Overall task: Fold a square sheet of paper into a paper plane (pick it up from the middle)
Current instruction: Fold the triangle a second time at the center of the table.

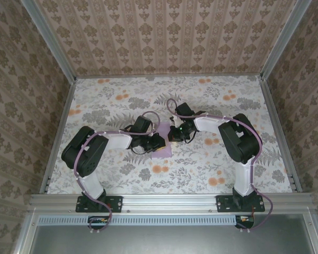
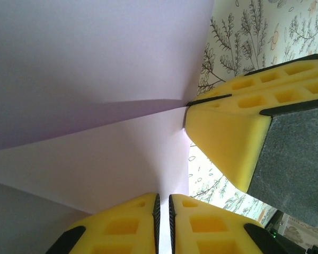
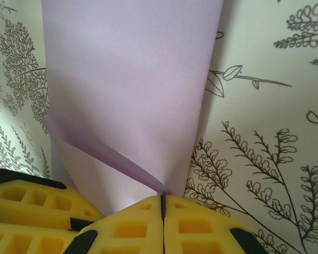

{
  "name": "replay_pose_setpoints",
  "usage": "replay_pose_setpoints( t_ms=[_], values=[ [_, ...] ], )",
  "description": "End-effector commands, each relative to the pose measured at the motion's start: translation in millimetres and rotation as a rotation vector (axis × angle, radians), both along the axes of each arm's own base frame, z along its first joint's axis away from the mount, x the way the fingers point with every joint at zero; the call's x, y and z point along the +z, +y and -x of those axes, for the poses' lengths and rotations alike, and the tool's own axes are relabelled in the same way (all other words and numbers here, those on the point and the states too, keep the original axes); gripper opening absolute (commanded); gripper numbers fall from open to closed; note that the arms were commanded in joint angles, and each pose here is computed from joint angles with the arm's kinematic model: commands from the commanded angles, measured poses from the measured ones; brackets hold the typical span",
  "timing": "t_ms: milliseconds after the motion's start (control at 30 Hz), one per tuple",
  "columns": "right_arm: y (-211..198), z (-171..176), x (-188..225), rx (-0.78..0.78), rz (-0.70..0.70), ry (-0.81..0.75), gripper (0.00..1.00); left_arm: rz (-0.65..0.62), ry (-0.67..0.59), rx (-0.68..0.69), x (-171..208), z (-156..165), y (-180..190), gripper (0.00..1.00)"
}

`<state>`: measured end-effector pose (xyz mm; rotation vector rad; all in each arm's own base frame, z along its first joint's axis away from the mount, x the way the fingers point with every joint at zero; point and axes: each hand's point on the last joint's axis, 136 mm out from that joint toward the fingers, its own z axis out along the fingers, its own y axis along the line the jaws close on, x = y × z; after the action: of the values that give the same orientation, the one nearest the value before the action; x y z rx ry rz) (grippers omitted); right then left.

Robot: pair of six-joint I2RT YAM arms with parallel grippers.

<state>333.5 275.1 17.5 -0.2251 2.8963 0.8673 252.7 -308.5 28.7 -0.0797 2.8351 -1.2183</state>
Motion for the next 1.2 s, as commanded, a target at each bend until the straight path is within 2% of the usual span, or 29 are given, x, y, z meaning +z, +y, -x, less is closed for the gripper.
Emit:
replay_pose_setpoints(
  t_ms=[0,367,600,767,900,1167],
  values=[
    [-3,-1,-4,0.005,0.032,0.004,0.08,-0.026,0.018,0.009,-9,-1,4,0.16],
    [-3,-1,-3,0.004,0.032,0.002,0.08,-0.057,0.047,0.029,-19,3,9,0.16],
    [-6,-6,18,-0.037,0.026,-0.02,0.21,-0.089,0.065,0.058,-25,7,16,0.14],
    [-11,-3,35,-0.073,0.008,-0.045,0.25,-0.094,0.065,0.067,-27,9,17,0.13],
    [-11,17,37,-0.077,-0.035,-0.008,0.22,-0.096,0.063,0.068,-27,10,16,0.13],
    [1,56,37,-0.039,-0.087,0.064,0.07,-0.106,0.061,0.078,-29,9,17,0.11]
  ],
)
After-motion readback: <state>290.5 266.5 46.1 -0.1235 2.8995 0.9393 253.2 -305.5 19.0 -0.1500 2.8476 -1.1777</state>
